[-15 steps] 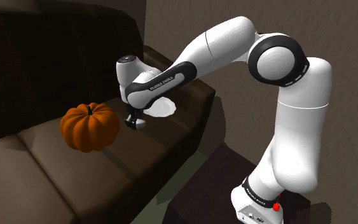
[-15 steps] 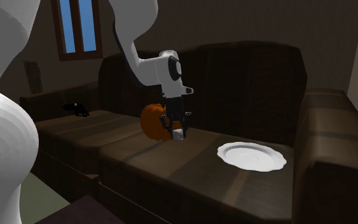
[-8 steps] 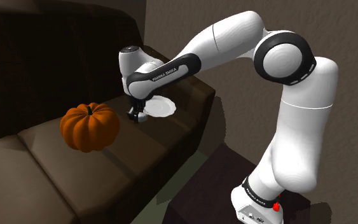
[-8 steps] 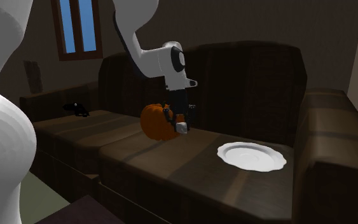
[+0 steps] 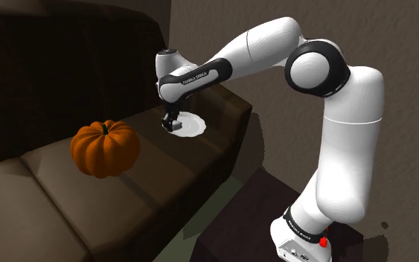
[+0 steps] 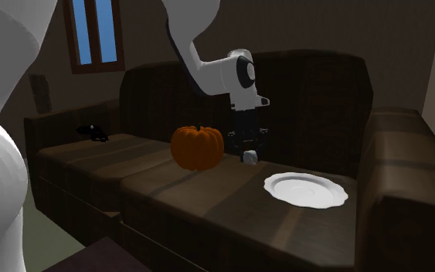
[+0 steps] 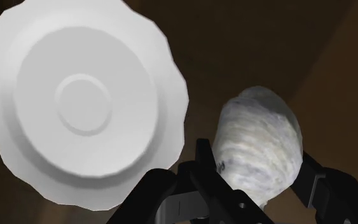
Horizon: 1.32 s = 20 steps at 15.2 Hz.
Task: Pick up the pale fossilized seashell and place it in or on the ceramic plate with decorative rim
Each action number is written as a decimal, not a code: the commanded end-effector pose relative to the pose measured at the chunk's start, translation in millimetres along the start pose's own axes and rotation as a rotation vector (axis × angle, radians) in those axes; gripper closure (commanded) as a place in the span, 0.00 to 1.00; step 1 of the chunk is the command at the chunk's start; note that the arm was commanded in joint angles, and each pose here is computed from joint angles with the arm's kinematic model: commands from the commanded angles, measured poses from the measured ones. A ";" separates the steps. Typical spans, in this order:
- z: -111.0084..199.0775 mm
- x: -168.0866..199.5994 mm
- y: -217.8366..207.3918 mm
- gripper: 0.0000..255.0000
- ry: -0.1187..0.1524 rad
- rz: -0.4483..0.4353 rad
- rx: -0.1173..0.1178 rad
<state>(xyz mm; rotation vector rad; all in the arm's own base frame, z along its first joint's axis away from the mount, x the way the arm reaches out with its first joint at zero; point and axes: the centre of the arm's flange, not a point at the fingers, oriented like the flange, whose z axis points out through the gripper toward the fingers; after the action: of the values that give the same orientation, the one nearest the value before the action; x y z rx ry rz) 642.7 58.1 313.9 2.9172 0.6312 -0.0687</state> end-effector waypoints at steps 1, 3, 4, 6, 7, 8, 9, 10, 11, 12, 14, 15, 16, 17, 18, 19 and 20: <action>5.8 -1.5 26.6 1.00 0.001 -0.001 0.000; 10.1 -2.0 52.7 1.00 0.001 -0.001 0.000; 12.2 -2.3 65.7 1.00 0.001 -0.001 0.000; 16.5 -2.9 91.8 1.00 0.001 -0.001 0.000; 18.6 -3.2 104.8 1.00 0.001 -0.001 0.000; 20.7 -3.4 117.8 1.00 0.001 -0.001 0.000; 22.9 -3.7 130.8 1.00 0.001 -0.001 0.000; 25.0 -4.0 143.9 1.00 0.001 -0.001 0.000; 27.1 -4.3 156.9 1.00 0.001 -0.001 0.000; 29.3 -4.6 169.9 1.00 0.001 -0.001 0.000; 31.7 -4.9 184.8 1.00 0.001 -0.001 0.000; 36.9 -4.5 184.1 1.00 0.001 -0.001 0.000; 42.2 -4.1 183.3 1.00 0.001 -0.001 0.000; 47.4 -3.7 182.5 1.00 0.001 -0.001 0.000; 52.6 -3.3 181.8 1.00 0.001 -0.001 0.000; 57.8 -2.9 181.1 1.00 0.001 -0.001 0.000; 63.0 -2.4 180.3 1.00 0.001 -0.001 0.000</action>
<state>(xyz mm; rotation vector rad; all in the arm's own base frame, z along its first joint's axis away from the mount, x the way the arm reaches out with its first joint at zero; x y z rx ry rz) 714.0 -115.3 284.3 2.9170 0.6332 -0.0688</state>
